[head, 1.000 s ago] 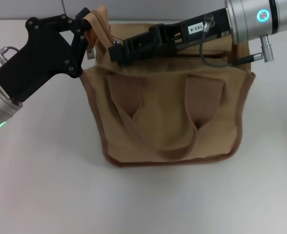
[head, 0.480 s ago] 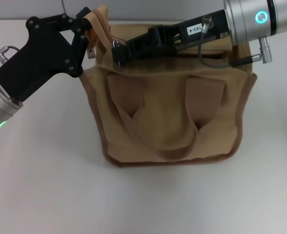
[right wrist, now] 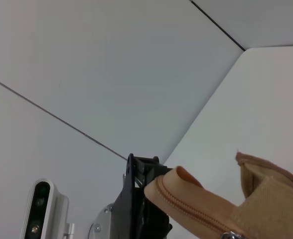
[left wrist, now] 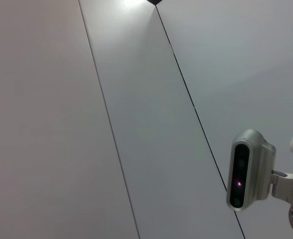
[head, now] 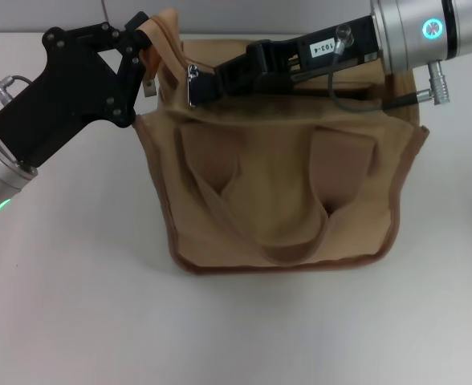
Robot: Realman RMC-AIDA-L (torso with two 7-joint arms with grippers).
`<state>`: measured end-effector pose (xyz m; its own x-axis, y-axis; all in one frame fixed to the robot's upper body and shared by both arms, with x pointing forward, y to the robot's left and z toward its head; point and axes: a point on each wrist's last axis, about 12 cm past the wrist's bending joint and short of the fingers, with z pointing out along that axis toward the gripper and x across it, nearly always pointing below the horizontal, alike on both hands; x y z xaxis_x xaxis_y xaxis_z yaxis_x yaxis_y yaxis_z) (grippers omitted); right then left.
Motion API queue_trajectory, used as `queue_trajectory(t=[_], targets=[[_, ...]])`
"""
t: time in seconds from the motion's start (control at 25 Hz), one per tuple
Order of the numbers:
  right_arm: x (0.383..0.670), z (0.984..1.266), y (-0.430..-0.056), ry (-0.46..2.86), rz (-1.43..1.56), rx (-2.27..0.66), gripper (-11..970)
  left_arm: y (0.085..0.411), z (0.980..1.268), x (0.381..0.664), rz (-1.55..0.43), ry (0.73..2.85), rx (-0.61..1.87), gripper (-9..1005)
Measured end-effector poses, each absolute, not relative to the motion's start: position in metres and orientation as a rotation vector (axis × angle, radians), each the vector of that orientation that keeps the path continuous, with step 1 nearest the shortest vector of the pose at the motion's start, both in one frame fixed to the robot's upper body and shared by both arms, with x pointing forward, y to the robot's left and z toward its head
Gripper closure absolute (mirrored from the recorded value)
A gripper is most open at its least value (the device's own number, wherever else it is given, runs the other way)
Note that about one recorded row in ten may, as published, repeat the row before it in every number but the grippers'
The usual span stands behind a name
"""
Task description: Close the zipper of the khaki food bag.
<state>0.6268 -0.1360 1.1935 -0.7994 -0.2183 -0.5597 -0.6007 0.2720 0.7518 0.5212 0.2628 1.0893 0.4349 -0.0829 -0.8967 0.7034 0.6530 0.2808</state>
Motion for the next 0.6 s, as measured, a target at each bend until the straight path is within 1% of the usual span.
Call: queue_trajectory(t=[0.08, 0.28, 0.6], targets=[[0.6264, 1.1929, -0.1372, 2.201, 1.534, -0.746, 773, 0.2628, 1.0892, 0.5212, -0.545, 1.011, 0.717, 987], [0.6261, 1.1921, -0.139, 2.189, 1.53, -0.749, 962, 0.263, 1.0891, 0.521, -0.545, 1.012, 0.716, 987], [0.6258, 1.1912, -0.1408, 2.198, 1.541, -0.723, 952, 0.2634, 1.0887, 0.5204, -0.544, 1.014, 0.715, 987]])
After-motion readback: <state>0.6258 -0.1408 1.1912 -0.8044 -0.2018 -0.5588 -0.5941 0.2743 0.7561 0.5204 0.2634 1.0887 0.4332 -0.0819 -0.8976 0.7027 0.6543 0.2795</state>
